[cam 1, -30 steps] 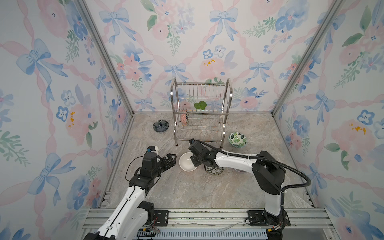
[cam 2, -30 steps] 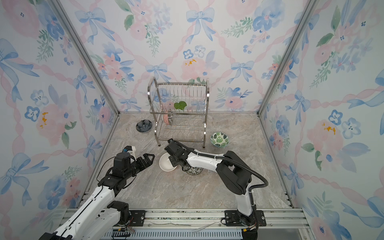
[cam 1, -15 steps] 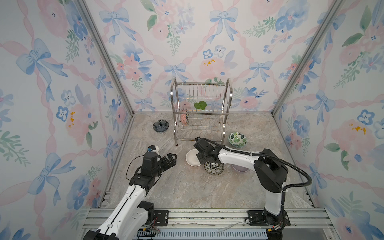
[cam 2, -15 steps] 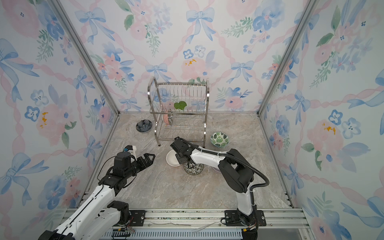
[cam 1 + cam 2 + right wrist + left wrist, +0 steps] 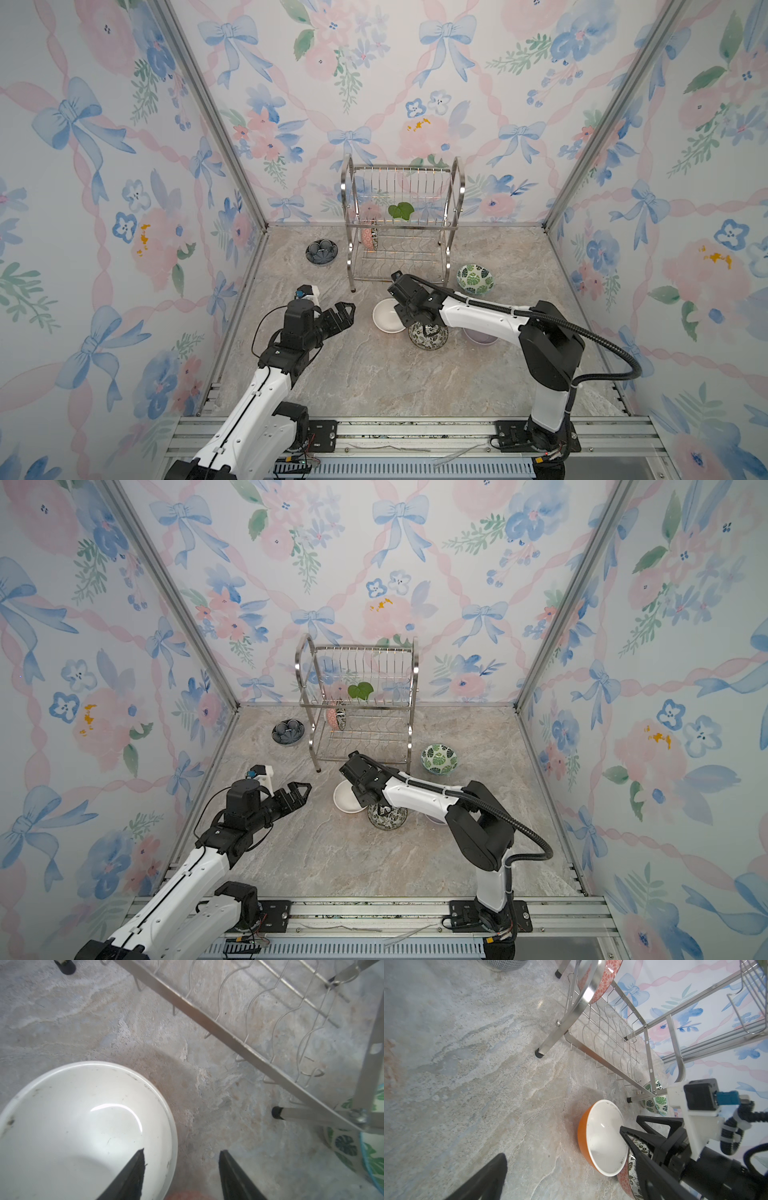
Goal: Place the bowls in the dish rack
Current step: 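Close the right gripper on the white bowl's rim, then lift the white bowl with the right gripper and tilt it on edge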
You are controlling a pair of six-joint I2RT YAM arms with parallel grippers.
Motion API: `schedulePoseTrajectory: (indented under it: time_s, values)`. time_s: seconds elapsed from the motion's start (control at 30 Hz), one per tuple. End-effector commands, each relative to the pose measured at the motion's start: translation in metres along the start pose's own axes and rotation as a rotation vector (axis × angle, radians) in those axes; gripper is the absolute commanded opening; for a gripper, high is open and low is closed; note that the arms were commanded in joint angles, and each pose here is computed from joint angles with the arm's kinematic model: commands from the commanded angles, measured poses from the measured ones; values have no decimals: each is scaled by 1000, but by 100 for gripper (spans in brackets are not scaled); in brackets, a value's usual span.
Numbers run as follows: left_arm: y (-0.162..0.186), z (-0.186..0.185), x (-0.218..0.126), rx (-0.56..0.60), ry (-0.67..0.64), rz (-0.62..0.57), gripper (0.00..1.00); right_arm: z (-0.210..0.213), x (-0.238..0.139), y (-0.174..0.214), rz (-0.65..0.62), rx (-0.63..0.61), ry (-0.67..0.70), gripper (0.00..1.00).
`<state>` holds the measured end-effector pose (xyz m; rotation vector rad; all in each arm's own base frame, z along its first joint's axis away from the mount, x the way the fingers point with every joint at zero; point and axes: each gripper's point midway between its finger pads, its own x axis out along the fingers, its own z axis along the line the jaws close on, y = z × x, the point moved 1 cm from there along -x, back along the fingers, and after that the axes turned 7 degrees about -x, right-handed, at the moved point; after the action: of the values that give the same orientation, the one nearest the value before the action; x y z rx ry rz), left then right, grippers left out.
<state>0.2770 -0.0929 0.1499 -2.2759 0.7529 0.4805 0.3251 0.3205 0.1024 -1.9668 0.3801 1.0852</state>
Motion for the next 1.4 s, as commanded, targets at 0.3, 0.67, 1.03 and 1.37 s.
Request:
schedulePoseTrajectory:
  time_s: [0.3,0.67,1.03,1.37]
  values:
    - [-12,2,-8,-23,16,-61,98,65,-41,-38,-74,-81,-190,69]
    - [-11,19,-12,-77,13,-55,98,114,-13,-27,7,-120,-271,58]
    - [-11,20,-10,-61,3,-51,98,117,21,-4,101,-185,-200,39]
    - [-6,15,-5,-64,36,-14,98,108,21,-2,91,-203,-149,4]
